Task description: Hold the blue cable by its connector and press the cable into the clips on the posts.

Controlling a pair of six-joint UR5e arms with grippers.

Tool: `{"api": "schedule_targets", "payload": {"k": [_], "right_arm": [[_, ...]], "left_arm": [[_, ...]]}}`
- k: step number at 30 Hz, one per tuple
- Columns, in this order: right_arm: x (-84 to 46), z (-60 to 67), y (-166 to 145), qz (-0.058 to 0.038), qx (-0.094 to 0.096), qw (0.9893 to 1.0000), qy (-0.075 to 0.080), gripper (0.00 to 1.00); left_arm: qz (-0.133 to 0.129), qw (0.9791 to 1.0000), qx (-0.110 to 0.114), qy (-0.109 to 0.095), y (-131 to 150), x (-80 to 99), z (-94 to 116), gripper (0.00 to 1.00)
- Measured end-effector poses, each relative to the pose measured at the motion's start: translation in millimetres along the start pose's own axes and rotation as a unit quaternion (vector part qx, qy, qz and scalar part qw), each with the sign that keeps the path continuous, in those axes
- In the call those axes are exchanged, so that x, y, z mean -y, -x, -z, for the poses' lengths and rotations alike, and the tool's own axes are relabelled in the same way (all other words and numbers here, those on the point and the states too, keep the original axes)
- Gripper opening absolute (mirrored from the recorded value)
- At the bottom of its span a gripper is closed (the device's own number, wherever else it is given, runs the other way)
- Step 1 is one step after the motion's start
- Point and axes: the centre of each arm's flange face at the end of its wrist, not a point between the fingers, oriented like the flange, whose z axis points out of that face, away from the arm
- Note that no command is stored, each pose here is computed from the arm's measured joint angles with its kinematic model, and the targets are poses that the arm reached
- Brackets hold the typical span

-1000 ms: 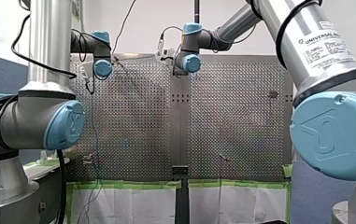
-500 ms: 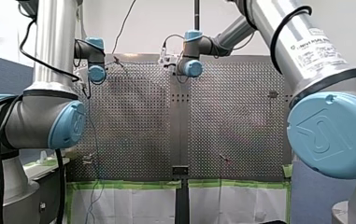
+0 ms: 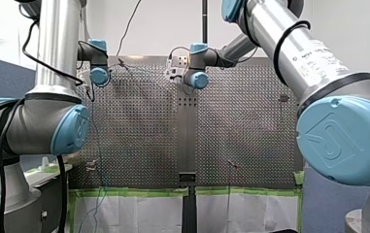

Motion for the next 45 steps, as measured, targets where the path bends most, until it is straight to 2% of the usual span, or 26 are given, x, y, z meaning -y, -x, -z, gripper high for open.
{"api": "schedule_targets", "payload": {"k": [1,2,3,4,5,6,9,13,18,23,28,34,37,40,45], "right_arm": [[0.5,-1.8,-2.0,0.0006,-0.003,1.0,-0.001,0.0],[0.9,-3.6,-4.5,0.0013,-0.006,1.0,-0.001,0.0],[1.6,-6.1,-8.6,0.0021,-0.01,0.9999,-0.002,0.0],[2.1,-7.8,-11.5,0.0027,-0.013,0.9999,-0.003,0.0],[2.5,-9.3,-14.5,0.0033,-0.016,0.9999,-0.003,0.0],[2.6,-11.2,-18.3,0.0044,-0.02,0.9998,-0.004,0.0],[2.1,-13.1,-23.1,0.0079,-0.021,0.9997,-0.003,0.0],[2.1,-12.8,-23.5,0.0128,-0.016,0.9998,-0.003,0.0],[2.7,-11.9,-22.7,0.0142,-0.012,0.9998,-0.003,0.0],[4.4,-11.4,-22.3,0.0151,-0.009,0.9998,-0.003,0.0],[5.2,-11.3,-22.1,0.0158,-0.009,0.9998,-0.004,0.0],[5.7,-11.0,-21.8,0.0168,-0.008,0.9998,-0.004,0.0],[5.8,-10.5,-21.4,0.0174,-0.005,0.9998,-0.004,0.0],[6.0,-9.6,-20.5,0.0188,0.0,0.9998,-0.003,0.0],[6.0,-8.4,-19.3,0.0213,0.006,0.9998,-0.003,0.0]], "left_arm": [[0.001,1.0,-0.001,-0.002,-0.2,0.4,0.0,0.17],[0.003,1.0,-0.001,-0.004,-0.4,0.7,-0.1,0.31],[0.003,1.0,-0.001,-0.005,-0.4,1.0,-0.1,0.55],[0.002,1.0,-0.001,-0.005,-0.4,1.3,0.0,0.55],[0.0,1.0,-0.001,-0.005,-0.6,1.7,0.2,0.73],[-0.002,1.0,-0.002,-0.004,-0.9,1.8,0.5,0.98],[-0.013,0.9999,-0.008,0.002,-1.9,1.0,2.3,0.98],[-0.032,0.9991,-0.018,0.021,-3.6,-3.6,5.3,0.98],[-0.057,0.9968,-0.034,0.045,-6.1,-6.8,11.0,0.98],[-0.07,0.9941,-0.052,0.064,-8.8,-8.8,17.9,0.98],[-0.066,0.9937,-0.074,0.051,-11.0,3.8,34.2,0.98],[-0.042,0.9929,-0.11,0.016,-13.2,29.2,66.9,0.98],[-0.029,0.9913,-0.128,0.001,-13.5,38.9,83.0,0.98],[-0.022,0.9892,-0.145,-0.006,-11.9,40.7,97.2,0.98],[-0.022,0.9863,-0.164,0.005,-6.9,35.6,119.3,0.98]]}}
